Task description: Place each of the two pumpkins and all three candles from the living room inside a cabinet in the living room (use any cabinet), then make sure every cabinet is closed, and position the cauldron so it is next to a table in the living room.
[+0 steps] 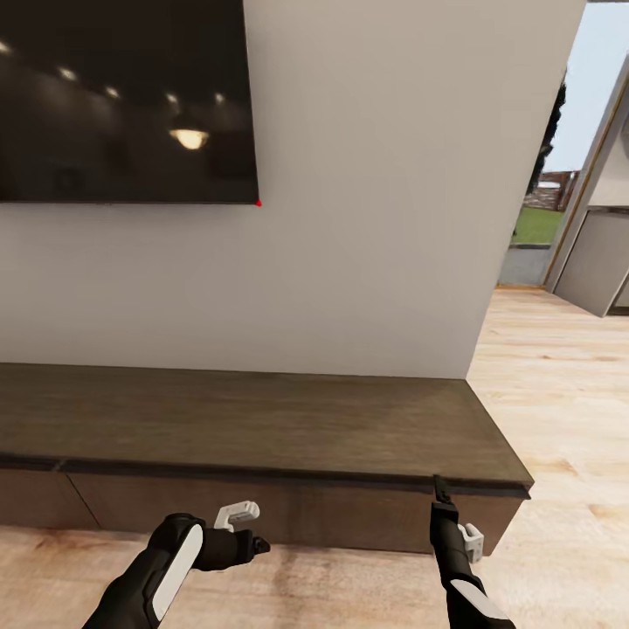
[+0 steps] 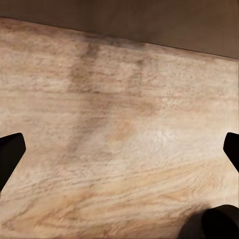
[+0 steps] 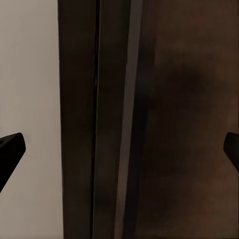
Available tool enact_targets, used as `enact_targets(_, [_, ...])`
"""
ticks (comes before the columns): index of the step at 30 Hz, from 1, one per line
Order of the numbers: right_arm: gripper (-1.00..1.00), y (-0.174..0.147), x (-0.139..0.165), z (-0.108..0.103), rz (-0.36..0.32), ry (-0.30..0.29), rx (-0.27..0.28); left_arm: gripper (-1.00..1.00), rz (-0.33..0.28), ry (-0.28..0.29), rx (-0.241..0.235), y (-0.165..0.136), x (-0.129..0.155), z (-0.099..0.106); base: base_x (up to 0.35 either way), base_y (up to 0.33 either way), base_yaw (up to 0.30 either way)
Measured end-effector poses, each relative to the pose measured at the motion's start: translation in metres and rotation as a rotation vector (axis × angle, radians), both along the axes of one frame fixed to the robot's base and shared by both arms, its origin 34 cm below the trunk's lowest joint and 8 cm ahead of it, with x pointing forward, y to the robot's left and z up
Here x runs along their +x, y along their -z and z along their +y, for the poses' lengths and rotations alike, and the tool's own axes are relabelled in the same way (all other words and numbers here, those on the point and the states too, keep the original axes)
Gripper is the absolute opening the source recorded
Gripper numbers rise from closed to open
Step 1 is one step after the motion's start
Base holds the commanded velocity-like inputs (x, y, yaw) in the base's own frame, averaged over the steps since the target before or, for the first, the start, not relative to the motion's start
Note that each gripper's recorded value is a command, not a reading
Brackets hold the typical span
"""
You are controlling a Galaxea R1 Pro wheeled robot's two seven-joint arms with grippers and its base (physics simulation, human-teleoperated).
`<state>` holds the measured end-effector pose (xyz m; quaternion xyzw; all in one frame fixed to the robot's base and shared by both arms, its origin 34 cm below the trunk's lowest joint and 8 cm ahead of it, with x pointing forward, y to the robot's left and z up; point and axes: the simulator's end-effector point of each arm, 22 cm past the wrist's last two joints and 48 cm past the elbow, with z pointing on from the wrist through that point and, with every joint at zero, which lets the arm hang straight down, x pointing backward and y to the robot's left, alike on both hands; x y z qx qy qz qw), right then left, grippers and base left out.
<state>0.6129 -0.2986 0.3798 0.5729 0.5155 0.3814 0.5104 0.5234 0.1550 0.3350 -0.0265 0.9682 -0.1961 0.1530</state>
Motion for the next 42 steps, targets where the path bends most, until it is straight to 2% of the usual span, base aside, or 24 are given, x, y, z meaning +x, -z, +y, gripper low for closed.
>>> enact_targets(23, [1.0, 0.0003, -0.0001, -0.0002, 0.001, 0.001, -0.001, 1.0, 0.0, 0.001, 0.0, 0.0, 0.0, -0.0003, 0.013, -0.024, 0.0])
enact_targets(24, [-1.0, 0.0004, -0.0001, -0.0002, 0.001, 0.001, -0.001, 1.0, 0.0, 0.001, 0.0, 0.0, 0.0, -0.0003, 0.001, -0.002, 0.0])
enact_targets(30, [-1.0, 0.0073, -0.0038, -0.001, 0.023, 0.006, 0.007, 1.0, 0.001, 0.001, 0.0, 0.0005, -0.0003, -0.0003, 0.0, 0.0, 0.0])
enact_targets(42, [-1.0, 0.0047, -0.0025, -0.0009, 0.015, 0.004, 0.003, 1.0, 0.003, 0.001, 0.001, 0.0011, -0.0008, -0.0002, 0.0, 0.0, 0.0])
